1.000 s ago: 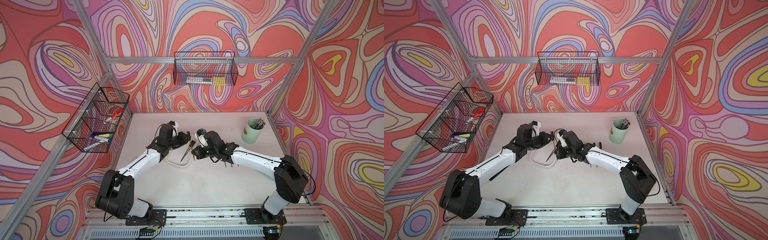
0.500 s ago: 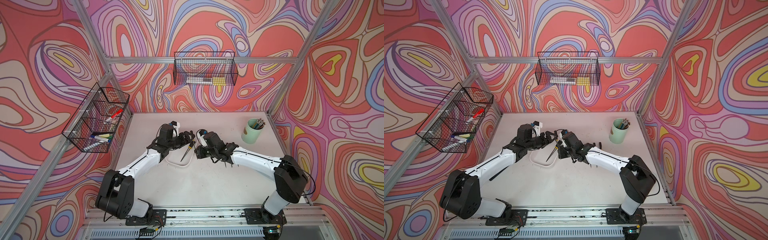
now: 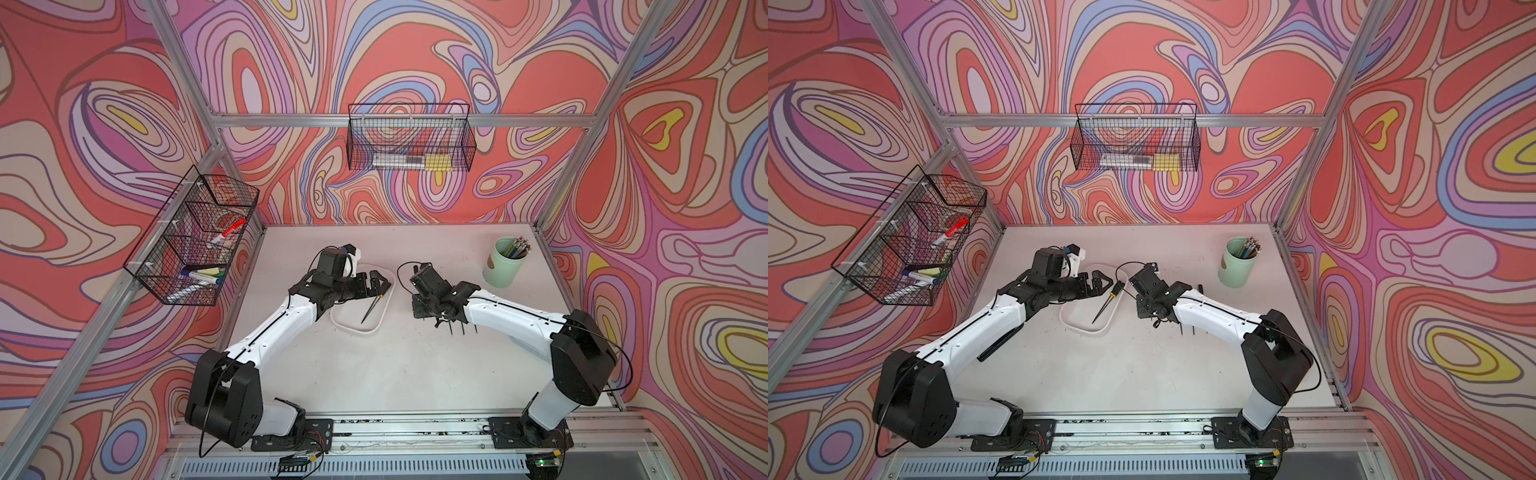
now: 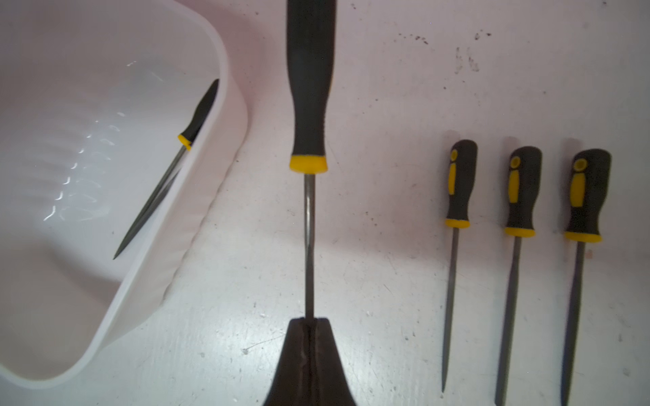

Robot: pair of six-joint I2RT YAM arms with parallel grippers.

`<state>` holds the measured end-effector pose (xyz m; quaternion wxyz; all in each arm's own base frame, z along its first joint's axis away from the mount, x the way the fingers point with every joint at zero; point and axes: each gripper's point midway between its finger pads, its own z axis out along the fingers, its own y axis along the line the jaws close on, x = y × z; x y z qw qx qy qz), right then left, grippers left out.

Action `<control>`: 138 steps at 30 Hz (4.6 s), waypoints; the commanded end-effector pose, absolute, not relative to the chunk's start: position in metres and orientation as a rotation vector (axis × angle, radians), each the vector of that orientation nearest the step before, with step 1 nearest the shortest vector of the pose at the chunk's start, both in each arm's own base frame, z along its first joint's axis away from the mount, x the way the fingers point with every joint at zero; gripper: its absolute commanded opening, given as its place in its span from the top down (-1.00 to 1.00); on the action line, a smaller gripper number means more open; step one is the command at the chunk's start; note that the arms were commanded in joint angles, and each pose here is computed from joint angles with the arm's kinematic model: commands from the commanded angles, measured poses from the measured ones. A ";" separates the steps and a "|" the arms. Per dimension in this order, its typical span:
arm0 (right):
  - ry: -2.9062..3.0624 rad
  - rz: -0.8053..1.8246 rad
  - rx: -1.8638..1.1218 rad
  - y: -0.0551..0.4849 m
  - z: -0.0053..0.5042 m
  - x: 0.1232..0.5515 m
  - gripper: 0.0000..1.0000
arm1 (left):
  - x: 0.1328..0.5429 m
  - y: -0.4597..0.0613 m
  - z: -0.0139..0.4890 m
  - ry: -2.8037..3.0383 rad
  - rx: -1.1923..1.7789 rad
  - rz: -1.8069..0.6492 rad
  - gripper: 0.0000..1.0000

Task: Take the file tool out of the storage box
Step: Place the file tool at the center of the board, then pick up the file tool from the storage box.

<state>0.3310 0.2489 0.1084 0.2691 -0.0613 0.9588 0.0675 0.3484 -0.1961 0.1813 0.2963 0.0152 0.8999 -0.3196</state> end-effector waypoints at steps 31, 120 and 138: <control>2.848 0.007 -0.055 0.197 0.014 0.317 1.00 | 0.333 -0.187 0.163 2.424 0.116 -0.770 -0.99; 2.620 0.287 -0.204 0.218 0.111 0.322 -0.77 | 0.445 -0.200 0.015 2.778 0.351 -0.144 0.52; 2.469 0.769 -0.259 0.267 0.147 0.307 -0.53 | 0.436 -0.210 0.105 2.510 0.135 -0.464 0.80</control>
